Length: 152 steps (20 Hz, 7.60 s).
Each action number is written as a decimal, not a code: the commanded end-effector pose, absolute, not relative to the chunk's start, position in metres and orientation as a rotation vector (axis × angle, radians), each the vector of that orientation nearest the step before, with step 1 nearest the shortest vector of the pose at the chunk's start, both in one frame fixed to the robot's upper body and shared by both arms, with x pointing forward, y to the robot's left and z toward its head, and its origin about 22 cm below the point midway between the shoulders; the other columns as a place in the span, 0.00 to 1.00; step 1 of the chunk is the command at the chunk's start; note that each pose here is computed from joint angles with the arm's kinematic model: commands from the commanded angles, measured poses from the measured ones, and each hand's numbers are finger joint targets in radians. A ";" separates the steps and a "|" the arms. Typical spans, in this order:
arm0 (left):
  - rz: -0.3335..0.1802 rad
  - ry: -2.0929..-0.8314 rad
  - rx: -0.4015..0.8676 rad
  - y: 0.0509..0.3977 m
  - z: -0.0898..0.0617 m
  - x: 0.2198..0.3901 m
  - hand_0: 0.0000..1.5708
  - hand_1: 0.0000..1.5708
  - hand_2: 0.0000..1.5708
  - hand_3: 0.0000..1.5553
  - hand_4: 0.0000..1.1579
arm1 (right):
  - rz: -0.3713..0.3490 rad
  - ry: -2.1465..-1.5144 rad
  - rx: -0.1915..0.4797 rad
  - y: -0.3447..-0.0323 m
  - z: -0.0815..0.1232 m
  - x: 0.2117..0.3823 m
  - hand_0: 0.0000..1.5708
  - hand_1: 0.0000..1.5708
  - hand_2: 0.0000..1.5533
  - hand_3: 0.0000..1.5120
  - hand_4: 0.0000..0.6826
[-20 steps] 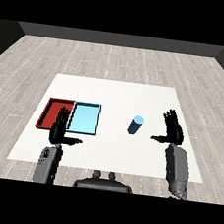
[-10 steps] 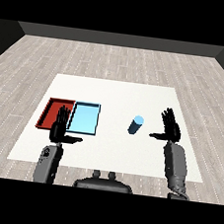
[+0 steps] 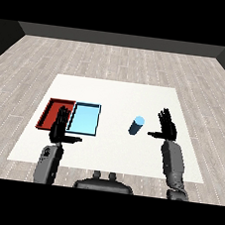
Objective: Pick the blue can and put it in the blue box
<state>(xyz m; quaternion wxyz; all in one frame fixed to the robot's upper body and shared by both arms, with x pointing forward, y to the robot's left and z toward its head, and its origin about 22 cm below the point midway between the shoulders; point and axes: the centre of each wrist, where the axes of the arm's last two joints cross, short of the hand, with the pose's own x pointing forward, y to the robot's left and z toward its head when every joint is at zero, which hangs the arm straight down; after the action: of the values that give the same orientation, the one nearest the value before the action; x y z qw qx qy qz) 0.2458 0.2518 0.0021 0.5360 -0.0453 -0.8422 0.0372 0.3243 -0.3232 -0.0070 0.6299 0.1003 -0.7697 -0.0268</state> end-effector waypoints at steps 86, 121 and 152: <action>0.025 -1.945 -0.154 0.222 -0.008 0.239 0.00 0.00 0.00 0.00 0.00 | 0.053 -1.723 0.175 -0.212 -0.023 0.376 0.94 0.94 0.94 0.94 0.95; -0.124 -1.754 -0.279 0.126 -0.054 0.275 0.00 0.00 0.00 0.00 0.00 | 0.184 -1.912 0.289 -0.115 0.034 0.325 0.89 0.89 0.93 0.93 0.98; -0.173 -1.777 -0.282 0.085 -0.025 0.303 0.00 0.00 0.00 0.00 0.15 | 0.278 -1.929 0.404 -0.064 0.045 0.313 0.84 0.84 0.92 0.92 0.90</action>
<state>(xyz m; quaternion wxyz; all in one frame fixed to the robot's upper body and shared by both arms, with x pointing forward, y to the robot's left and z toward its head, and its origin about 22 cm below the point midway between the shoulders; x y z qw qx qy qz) 0.3022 0.0879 -0.0236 0.6283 -0.1341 -0.7632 -0.0687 0.3084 -0.0686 0.0494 0.5483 0.1519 -0.8140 0.1168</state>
